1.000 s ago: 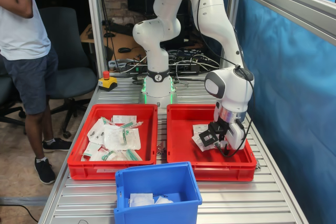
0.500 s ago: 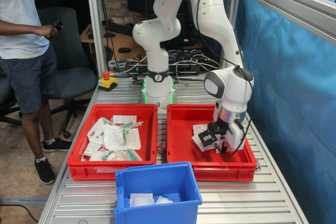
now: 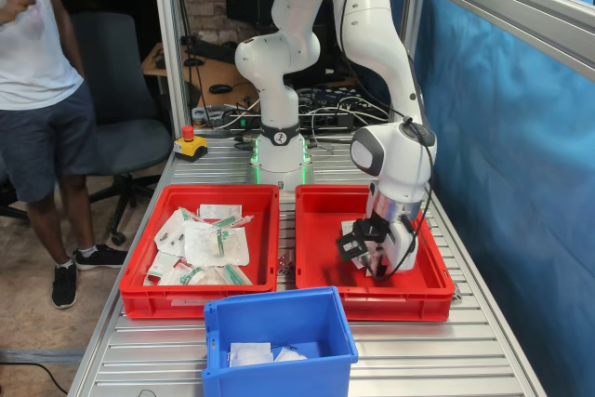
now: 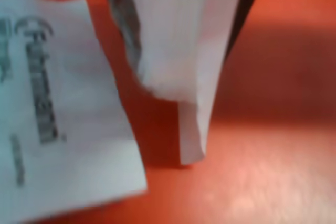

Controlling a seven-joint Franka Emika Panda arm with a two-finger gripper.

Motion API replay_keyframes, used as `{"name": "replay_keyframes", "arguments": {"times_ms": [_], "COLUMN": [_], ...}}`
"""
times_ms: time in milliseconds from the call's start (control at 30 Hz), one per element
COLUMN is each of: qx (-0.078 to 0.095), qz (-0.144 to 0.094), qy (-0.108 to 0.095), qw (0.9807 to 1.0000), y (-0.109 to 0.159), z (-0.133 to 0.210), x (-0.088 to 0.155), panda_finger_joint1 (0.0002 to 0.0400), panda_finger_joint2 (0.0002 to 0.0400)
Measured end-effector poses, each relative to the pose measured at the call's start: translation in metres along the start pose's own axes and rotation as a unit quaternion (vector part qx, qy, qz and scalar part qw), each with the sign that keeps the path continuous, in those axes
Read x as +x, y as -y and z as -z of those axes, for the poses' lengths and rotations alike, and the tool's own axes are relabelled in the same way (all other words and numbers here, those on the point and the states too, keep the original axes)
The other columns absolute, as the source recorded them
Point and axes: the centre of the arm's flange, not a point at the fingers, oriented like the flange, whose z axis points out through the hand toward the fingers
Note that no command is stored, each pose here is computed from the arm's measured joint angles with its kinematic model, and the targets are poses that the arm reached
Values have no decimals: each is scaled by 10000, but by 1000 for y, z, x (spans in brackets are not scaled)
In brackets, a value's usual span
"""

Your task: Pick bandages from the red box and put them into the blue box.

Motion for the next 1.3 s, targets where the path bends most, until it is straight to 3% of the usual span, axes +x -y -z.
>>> {"name": "replay_keyframes", "arguments": {"times_ms": [133, 433, 600, 867, 1067, 1300], "qx": [37, 20, 78, 213, 331, 490], "qz": [-109, -387, -562, -793, -906, -1110], "qy": [-63, -425, -428, -170, 169, 626], "qw": [9999, 9983, 9975, 9965, 9952, 9906], "y": [13, 40, 59, 86, 105, 128], "z": [-1, -4, 7, 46, 88, 144], "x": [7, 31, 40, 49, 54, 66], "panda_finger_joint1": [65, 65, 65, 65, 65, 65], "panda_finger_joint2": [65, 65, 65, 65, 65, 65]}}
